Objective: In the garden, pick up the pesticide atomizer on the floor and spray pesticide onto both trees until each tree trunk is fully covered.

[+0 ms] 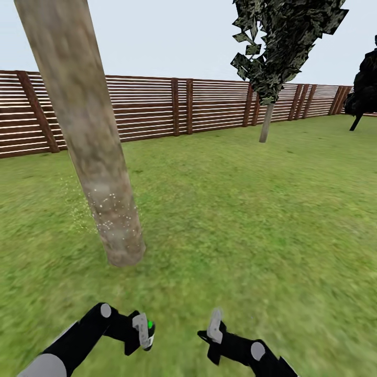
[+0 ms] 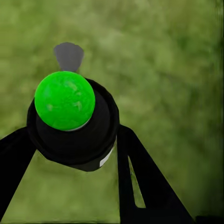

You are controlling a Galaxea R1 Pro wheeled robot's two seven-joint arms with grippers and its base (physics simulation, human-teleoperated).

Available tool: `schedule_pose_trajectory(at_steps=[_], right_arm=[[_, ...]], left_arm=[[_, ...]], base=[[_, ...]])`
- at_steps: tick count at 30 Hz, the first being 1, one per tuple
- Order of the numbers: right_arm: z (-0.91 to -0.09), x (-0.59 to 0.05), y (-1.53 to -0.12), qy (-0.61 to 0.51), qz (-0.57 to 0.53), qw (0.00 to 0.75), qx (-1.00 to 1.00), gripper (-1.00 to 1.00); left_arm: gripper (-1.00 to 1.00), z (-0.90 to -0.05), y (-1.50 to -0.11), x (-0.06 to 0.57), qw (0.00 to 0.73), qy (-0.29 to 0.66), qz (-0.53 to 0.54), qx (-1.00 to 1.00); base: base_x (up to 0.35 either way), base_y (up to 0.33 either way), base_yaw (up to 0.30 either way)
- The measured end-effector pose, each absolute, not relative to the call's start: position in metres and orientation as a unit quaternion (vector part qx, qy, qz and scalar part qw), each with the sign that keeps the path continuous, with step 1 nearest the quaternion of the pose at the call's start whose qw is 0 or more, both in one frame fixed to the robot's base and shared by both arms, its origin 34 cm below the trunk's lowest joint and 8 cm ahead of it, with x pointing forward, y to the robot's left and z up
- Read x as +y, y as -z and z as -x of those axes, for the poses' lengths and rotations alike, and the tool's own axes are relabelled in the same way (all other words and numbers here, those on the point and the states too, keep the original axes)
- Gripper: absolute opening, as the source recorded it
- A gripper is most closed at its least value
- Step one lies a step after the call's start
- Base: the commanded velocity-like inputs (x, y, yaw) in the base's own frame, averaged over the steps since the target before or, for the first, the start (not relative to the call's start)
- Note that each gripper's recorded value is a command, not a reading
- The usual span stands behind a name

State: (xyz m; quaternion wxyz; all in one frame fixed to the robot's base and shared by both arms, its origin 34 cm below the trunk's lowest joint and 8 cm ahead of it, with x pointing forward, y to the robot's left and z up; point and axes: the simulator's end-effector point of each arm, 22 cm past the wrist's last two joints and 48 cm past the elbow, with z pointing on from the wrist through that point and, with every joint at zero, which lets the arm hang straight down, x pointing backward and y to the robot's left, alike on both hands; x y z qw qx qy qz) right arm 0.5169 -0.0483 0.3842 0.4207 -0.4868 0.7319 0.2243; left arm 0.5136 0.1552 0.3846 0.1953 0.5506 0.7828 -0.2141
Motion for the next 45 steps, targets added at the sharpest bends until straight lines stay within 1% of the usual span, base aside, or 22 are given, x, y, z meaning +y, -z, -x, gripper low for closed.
schedule_pose_trajectory(at_steps=[4,8,10,13,18,26,29,45], right_arm=[[-0.51,-0.033,-0.389,-0.243,0.494,0.417,0.723,-1.0],[-0.498,-0.006,-0.396,-0.275,0.502,0.411,0.709,-1.0],[-0.51,-0.001,-0.411,-0.271,0.507,0.428,0.697,-1.0],[-0.511,0.003,-0.414,-0.273,0.507,0.431,0.694,-1.0],[-0.52,0.009,-0.425,-0.269,0.508,0.446,0.686,-1.0],[-0.52,0.009,-0.426,-0.268,0.508,0.447,0.686,-1.0],[-0.52,0.008,-0.425,-0.268,0.508,0.446,0.686,-1.0],[-0.52,0.008,-0.425,-0.268,0.508,0.446,0.686,-1.0]], left_arm=[[-1.0,-0.507,-0.381,0.146,0.179,0.215,-0.554,0.784],[-1.0,-0.498,-0.372,0.145,0.155,0.197,-0.583,0.773],[-1.0,-0.499,-0.37,0.148,0.143,0.184,-0.583,0.778],[-1.0,-0.501,-0.372,0.137,0.148,0.187,-0.585,0.775],[-1.0,-0.502,-0.369,0.127,0.132,0.162,-0.603,0.77],[-1.0,-0.504,-0.374,0.111,0.143,0.169,-0.603,0.766],[-1.0,-0.511,-0.375,0.103,0.158,0.162,-0.6,0.767],[-1.0,-0.508,-0.384,0.063,0.176,0.184,-0.603,0.756]], base=[[0.0,0.0,0.0],[0.0,0.0,0.0],[0.0,0.0,0.0],[0.0,0.0,0.0],[0.0,0.0,0.0],[0.0,0.0,0.0],[0.0,0.0,0.0],[0.0,0.0,0.0]])
